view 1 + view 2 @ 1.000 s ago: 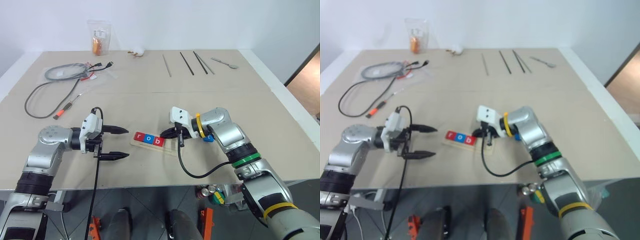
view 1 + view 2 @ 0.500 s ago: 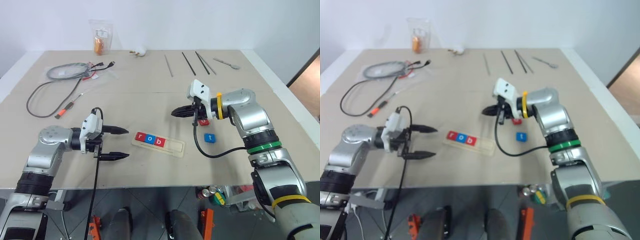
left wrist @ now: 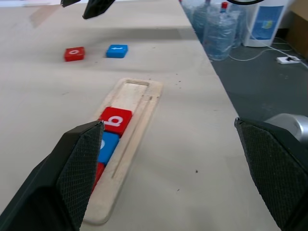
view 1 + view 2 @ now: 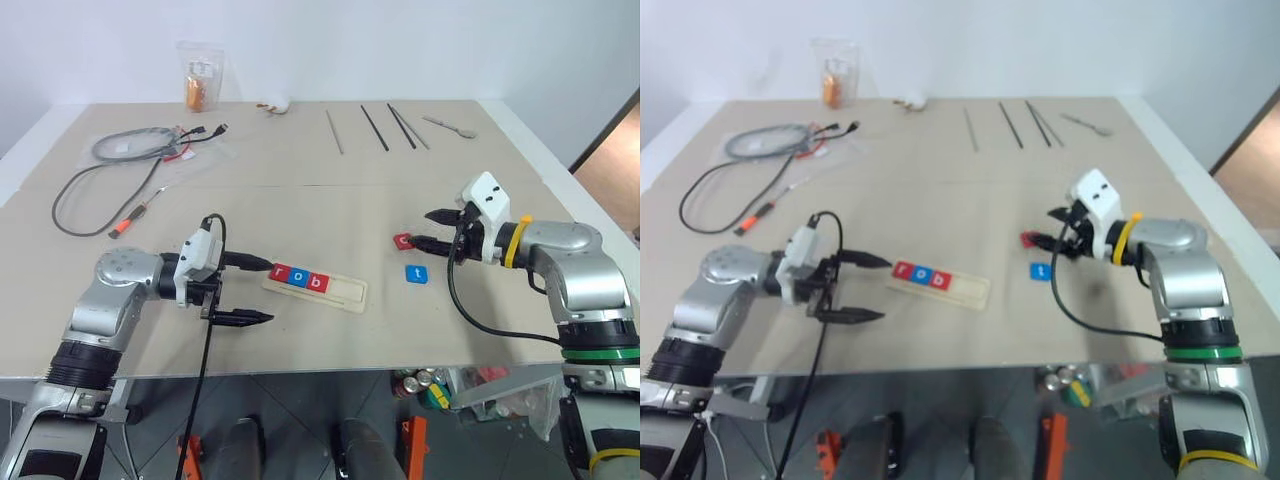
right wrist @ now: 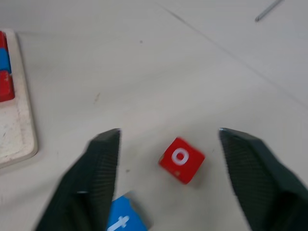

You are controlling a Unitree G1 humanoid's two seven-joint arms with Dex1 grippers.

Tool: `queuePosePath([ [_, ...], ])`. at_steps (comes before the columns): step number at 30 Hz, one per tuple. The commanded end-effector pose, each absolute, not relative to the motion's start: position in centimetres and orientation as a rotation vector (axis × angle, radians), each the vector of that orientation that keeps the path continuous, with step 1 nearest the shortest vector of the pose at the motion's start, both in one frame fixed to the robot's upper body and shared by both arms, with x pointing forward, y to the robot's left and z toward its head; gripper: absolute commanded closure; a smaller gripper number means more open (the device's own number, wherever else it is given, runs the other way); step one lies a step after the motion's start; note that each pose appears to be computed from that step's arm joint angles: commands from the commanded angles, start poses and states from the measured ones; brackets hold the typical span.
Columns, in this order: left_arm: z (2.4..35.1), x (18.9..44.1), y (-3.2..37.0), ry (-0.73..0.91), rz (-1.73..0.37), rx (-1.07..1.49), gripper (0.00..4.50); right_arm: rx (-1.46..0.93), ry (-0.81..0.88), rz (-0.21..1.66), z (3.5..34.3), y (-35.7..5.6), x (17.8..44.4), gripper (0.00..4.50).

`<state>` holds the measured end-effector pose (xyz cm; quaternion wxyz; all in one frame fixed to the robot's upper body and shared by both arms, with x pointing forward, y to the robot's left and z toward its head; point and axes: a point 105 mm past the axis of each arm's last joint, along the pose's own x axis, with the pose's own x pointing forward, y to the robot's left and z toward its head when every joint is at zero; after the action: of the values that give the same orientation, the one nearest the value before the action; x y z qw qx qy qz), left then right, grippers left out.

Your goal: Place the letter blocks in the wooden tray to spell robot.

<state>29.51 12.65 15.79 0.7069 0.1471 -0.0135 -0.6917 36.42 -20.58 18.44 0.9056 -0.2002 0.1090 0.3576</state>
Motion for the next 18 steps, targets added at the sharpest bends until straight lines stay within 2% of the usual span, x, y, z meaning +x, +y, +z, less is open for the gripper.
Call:
queuePosePath([
  [1, 16.7, 29.9, 12.1, -0.071, -1.564, 0.353, 0.00, -0.475, 0.204, 0.695, 19.3, -22.4, 35.9, 0.04],
  [5, 16.8, 30.1, 11.7, -0.078, -1.584, 0.359, 0.00, -0.480, 0.247, 0.652, 18.1, -24.6, 37.0, 0.04],
  [9, 17.0, 30.3, 11.7, -0.081, -1.585, 0.364, 0.00, -0.447, 0.251, 0.598, 18.2, -25.5, 39.2, 0.04],
  [11, 17.0, 30.4, 11.8, -0.081, -1.579, 0.368, 0.00, -0.428, 0.252, 0.604, 18.1, -24.9, 39.9, 0.04],
  [18, 16.6, 30.0, 12.5, -0.066, -1.543, 0.355, 0.00, -0.377, 0.247, 0.734, 17.1, -21.1, 39.6, 0.04],
])
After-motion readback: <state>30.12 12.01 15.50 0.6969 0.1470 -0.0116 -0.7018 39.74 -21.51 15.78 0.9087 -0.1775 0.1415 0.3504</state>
